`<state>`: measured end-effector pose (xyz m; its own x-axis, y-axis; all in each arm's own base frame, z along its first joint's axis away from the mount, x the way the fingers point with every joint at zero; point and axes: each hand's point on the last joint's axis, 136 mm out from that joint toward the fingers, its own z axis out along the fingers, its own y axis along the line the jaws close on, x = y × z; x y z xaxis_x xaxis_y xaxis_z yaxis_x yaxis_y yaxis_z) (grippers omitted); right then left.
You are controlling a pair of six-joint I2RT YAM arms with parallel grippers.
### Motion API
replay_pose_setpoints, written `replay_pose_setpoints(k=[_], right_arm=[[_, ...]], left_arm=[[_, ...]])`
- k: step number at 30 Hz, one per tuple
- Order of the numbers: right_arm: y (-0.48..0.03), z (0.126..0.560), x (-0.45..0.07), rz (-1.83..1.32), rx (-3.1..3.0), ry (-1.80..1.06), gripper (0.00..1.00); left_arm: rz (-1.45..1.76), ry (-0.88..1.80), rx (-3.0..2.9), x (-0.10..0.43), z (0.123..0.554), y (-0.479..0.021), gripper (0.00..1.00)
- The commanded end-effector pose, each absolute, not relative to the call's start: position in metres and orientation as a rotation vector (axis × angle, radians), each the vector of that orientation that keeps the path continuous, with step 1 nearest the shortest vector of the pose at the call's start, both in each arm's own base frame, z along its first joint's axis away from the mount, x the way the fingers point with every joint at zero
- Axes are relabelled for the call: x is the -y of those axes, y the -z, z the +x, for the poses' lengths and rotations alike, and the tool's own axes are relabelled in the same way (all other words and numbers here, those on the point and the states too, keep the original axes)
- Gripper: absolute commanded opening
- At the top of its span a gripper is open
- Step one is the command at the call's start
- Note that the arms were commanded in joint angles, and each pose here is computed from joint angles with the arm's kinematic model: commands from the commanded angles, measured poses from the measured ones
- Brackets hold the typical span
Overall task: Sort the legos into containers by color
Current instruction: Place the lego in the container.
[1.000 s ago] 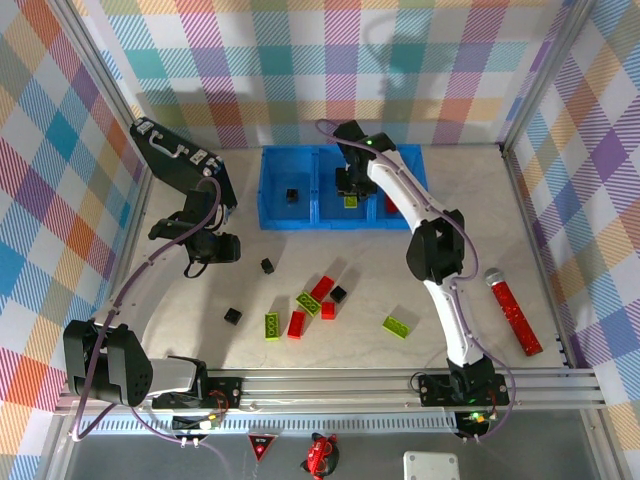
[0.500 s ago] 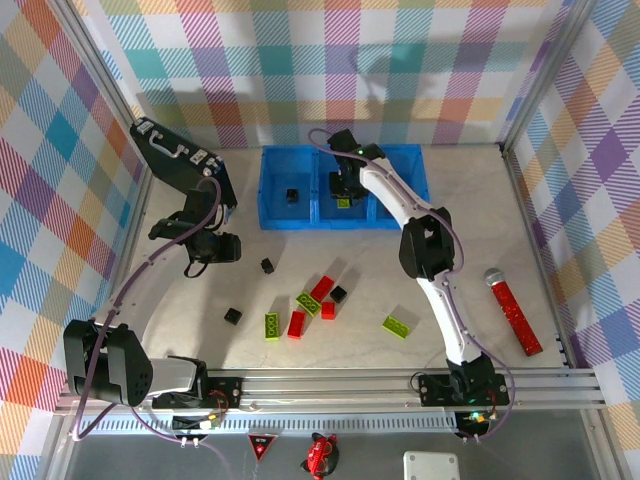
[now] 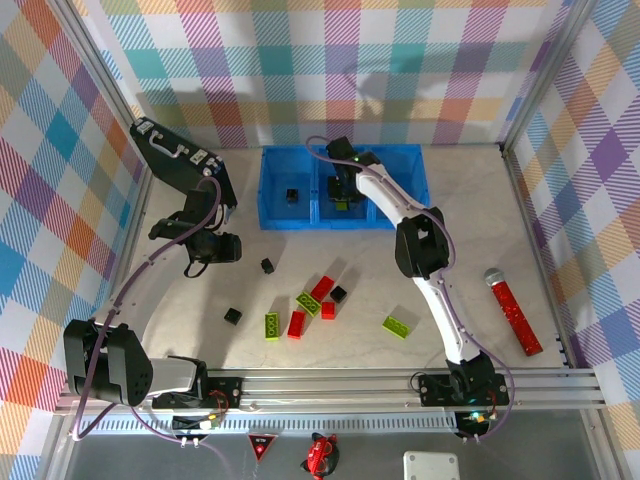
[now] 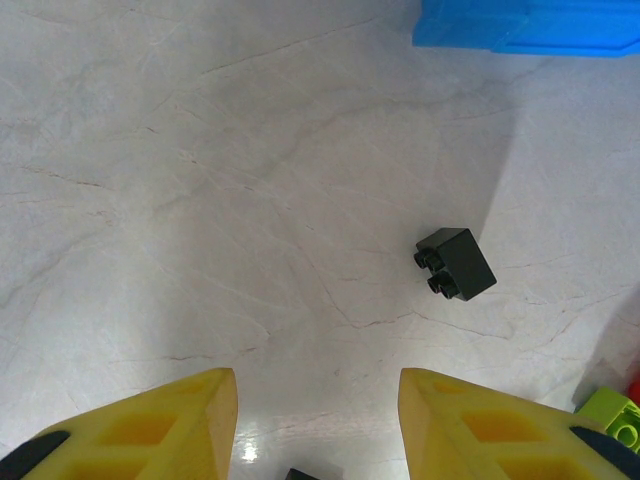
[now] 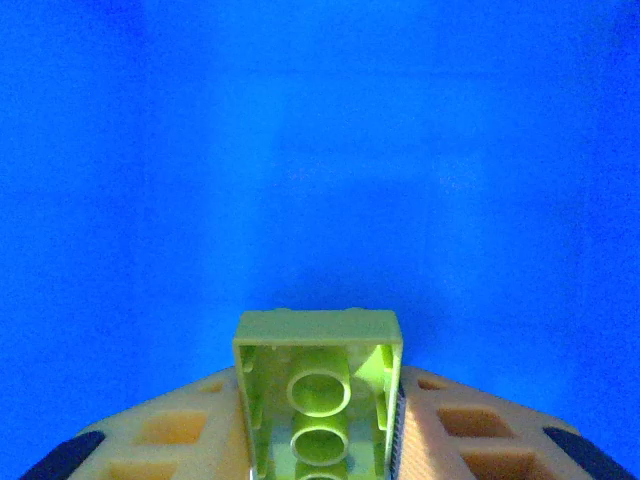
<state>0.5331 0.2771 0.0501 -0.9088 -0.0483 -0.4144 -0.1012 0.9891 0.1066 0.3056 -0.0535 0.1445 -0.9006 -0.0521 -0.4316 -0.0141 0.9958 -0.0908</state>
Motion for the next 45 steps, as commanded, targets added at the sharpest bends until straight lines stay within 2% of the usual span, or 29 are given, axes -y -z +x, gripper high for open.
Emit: replay_pose_setpoints(k=[1,11,24,33,45], right_arm=[[-0.047,0.541,-0.281,-0.109,-2.69,-0.186,0.36],[-0.047,0.543,-0.282,-0.113,-2.681,-0.187,0.43],[-0.107,0.528,-0.279,-0.142,-2.658,-0.227,0.46],[-0.145,0.484,-0.273,-0.203,-2.693,-0.242,0.46],[-0.161,0.405,-0.258,-0.247,-2.75,-0.284,0.46]], left_arm=[[-0.059,0.119,-2.676,0.05,0.308,-0.148,0.46],[-0.056,0.115,-2.681,0.05,0.309,-0.146,0.46],[-0.052,0.135,-2.687,0.052,0.309,-0.145,0.47],[-0.046,0.161,-2.691,0.056,0.31,-0.145,0.47],[-0.057,0.184,-2.723,0.059,0.31,-0.137,0.47]])
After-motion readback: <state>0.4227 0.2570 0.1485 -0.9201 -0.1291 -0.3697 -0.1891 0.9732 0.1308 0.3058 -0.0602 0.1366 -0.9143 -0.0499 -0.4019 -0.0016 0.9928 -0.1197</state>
